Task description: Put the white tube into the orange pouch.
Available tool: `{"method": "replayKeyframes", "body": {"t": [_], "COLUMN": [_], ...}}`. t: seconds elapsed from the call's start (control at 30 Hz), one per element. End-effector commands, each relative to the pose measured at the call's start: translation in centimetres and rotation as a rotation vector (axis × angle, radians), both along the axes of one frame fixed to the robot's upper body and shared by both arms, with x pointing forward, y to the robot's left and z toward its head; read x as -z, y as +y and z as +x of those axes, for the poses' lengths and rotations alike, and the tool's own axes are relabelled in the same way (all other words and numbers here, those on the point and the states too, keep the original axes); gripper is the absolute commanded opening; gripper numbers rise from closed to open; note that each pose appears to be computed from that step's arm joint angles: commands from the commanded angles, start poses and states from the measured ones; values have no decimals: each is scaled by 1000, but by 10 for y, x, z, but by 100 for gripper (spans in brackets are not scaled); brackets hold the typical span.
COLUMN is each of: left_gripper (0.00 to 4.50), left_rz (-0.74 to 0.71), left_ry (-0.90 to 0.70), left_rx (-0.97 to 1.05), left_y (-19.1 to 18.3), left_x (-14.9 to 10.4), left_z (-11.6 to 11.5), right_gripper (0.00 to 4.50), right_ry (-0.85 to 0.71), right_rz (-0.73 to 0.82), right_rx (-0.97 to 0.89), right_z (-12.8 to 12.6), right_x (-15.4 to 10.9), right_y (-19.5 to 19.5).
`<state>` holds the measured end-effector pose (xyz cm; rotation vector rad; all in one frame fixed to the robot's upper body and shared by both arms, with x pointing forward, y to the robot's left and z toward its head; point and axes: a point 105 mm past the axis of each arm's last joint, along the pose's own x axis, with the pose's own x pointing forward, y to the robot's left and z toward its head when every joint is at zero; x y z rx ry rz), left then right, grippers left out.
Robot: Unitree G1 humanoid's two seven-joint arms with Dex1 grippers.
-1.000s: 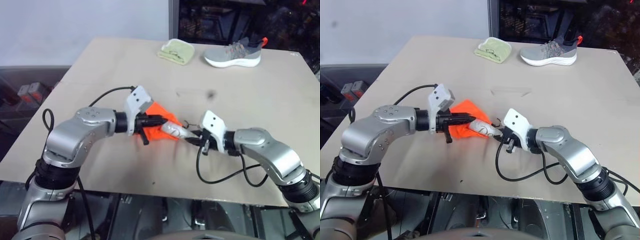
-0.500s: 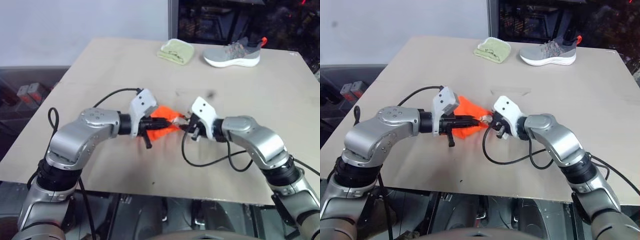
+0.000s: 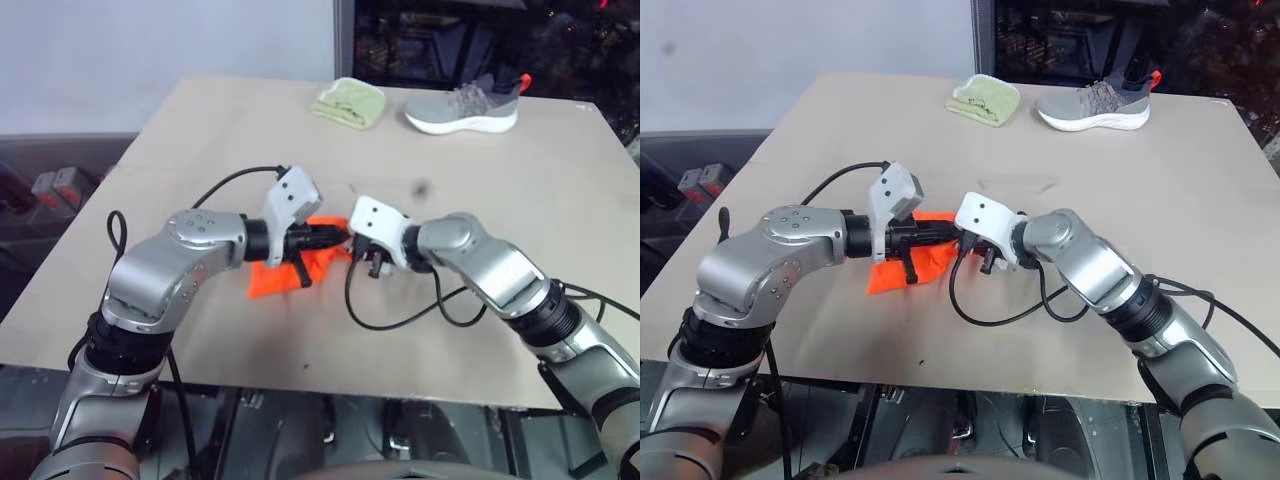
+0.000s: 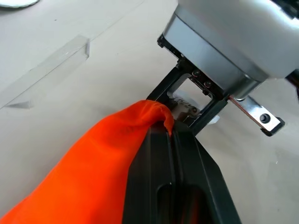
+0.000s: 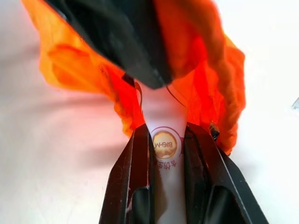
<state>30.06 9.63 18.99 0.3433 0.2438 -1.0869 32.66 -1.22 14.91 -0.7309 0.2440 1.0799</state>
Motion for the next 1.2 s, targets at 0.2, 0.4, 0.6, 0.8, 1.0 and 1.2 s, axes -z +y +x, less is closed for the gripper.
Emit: {"method": "replayKeyframes", "body": {"t": [0.2,0.4,0.6,0.8,1.0,1.2], "left_gripper": [0,0,0,0,0,0], "left_rz": [-23,-110,-129,-170,-375,-523], "left_ry": [-37,-1,3,-26,5,31], "left_rx": [10,-3,-36,-51,2,113], "left_y": [1,6,18,39,44,41], "left_x": [-6,-6,0,0,-33,-75], "left_z": [-1,-1,4,20,21,15], "right_gripper": [61,93,348,348,348,348], "right_ry": [-271,-264,-346,-101,78,81], "right_rz": [109,163,216,357,465,548], "right_rx": [-238,-281,-256,-106,123,209], "right_z": [0,11,12,-2,-7,-4], "right_x": [-34,-17,-33,-43,-40,-46], "right_y": [39,51,38,-3,-33,-29]}}
